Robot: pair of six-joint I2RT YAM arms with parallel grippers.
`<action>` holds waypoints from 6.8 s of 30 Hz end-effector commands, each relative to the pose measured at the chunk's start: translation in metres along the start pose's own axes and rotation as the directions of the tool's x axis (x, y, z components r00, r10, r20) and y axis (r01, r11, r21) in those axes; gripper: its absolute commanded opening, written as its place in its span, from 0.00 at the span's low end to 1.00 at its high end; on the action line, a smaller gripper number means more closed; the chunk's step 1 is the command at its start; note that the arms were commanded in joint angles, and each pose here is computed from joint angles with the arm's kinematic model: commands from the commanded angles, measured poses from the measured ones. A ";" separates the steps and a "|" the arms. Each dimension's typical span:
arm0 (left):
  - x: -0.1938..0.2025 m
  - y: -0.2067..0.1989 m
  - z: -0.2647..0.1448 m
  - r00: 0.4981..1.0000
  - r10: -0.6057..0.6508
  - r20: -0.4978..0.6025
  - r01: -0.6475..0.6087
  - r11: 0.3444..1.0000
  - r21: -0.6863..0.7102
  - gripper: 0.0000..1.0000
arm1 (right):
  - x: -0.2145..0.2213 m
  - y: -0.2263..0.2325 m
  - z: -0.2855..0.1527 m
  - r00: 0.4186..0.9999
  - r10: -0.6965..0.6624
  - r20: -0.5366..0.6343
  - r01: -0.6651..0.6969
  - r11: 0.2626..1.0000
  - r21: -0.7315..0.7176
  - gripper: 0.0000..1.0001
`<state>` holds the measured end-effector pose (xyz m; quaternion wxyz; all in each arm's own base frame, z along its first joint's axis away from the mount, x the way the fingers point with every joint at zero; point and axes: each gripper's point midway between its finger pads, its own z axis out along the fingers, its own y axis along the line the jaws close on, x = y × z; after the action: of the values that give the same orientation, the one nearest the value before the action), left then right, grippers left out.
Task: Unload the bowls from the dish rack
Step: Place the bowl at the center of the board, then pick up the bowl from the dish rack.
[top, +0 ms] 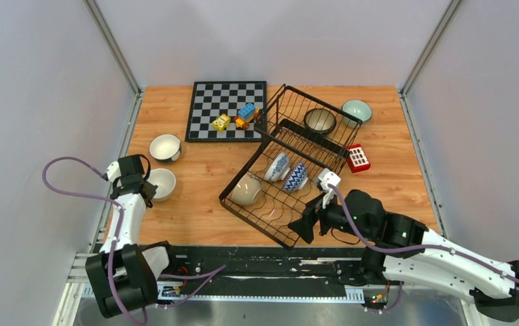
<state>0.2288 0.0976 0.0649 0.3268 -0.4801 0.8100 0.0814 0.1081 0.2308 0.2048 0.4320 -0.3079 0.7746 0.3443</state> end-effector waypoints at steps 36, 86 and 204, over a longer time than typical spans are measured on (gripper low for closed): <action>-0.039 -0.015 0.003 0.990 -0.124 0.068 0.122 0.992 0.036 0.88 | -0.001 -0.028 -0.010 0.999 -0.013 0.037 0.008 0.990 0.139 0.95; 0.166 -0.193 -0.228 0.628 0.729 0.273 -0.406 0.008 0.914 0.83 | 0.072 -0.089 0.017 0.909 0.385 0.160 -0.414 0.790 0.452 0.74; 0.188 -0.204 -0.327 0.663 0.748 0.002 0.261 -0.234 0.937 0.00 | 0.045 -0.070 0.027 0.939 0.304 0.161 -0.342 0.875 0.344 0.83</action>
<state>0.2074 -0.2919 0.1941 0.2009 0.1098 0.7547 -0.6149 0.1519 0.1951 0.1166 0.4435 -0.0393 0.8544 0.2680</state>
